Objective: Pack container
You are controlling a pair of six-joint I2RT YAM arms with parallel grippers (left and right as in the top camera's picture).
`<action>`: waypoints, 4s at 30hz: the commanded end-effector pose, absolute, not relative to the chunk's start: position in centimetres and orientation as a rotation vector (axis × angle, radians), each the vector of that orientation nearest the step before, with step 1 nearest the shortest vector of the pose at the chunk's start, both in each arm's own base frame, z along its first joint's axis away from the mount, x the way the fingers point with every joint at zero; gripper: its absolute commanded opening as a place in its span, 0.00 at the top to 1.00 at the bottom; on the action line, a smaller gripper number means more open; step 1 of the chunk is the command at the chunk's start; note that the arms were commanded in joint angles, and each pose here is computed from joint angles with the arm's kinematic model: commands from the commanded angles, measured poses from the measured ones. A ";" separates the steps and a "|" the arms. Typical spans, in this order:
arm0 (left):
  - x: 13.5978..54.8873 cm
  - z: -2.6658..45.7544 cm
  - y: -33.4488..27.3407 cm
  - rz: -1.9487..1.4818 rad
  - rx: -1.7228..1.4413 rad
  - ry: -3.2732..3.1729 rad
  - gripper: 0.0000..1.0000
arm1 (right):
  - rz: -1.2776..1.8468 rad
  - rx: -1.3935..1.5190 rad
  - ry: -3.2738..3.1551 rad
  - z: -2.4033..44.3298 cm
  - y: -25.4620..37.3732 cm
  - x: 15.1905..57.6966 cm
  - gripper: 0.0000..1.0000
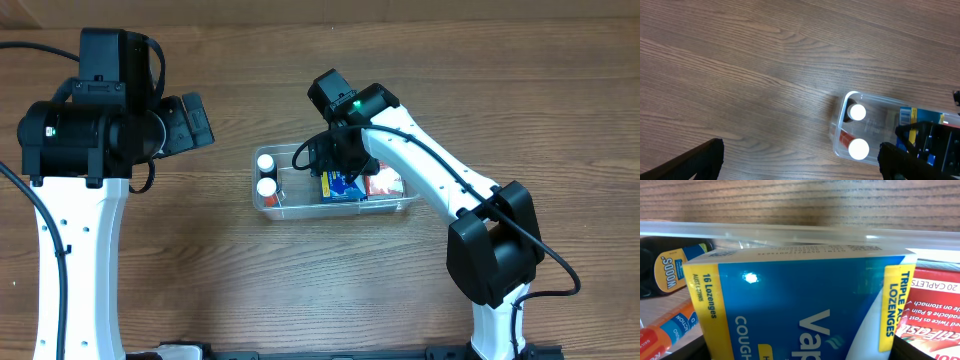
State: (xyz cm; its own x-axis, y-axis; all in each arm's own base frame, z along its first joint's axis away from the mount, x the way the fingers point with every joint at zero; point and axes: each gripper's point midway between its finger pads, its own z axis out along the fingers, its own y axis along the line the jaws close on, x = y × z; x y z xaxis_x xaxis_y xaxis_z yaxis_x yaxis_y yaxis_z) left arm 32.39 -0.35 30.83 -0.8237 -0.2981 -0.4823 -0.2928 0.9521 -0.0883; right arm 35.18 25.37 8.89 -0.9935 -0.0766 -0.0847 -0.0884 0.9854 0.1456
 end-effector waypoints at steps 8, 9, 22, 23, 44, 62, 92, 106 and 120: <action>32.4 30.7 -0.1 0.007 -0.401 2.603 0.00 | 0.200 -0.116 3.048 7.1 24.9 35.3 0.18; 32.4 30.7 0.0 0.008 -0.401 2.602 0.00 | 0.201 -0.116 3.047 7.1 24.9 35.3 0.17; 32.4 30.7 0.0 0.008 -0.401 2.603 0.00 | 0.201 -0.116 3.046 7.1 24.9 35.3 0.02; 32.4 30.7 0.0 0.008 -0.400 2.603 0.00 | 0.203 -0.117 3.043 7.1 25.0 35.4 0.04; 35.0 29.0 -1.3 -0.054 -0.333 2.635 0.00 | -0.039 0.393 2.549 24.3 2.3 44.0 0.00; 21.3 31.9 -2.1 -0.119 -0.065 2.296 0.00 | 0.140 0.430 2.439 24.0 2.5 26.5 0.00; 13.9 26.6 -1.0 -0.208 -0.315 2.294 0.00 | 0.180 0.395 2.352 22.1 2.1 21.0 0.00; 13.9 26.6 -1.0 -0.208 -0.315 2.294 0.00 | 0.254 0.091 1.504 23.5 2.9 24.0 0.00; 13.9 26.6 -1.0 -0.208 -0.315 2.294 0.00 | 0.147 -0.176 1.591 16.9 4.8 24.2 0.00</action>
State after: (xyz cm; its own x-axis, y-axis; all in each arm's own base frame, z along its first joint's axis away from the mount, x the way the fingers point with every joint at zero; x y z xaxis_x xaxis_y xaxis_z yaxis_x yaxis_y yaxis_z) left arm 13.96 -1.14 26.44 -0.6638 -0.2712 -0.6970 -0.1431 0.9608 -0.2375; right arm 24.17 4.70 18.33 0.0138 0.0160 -0.9998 -0.1971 0.9803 0.0130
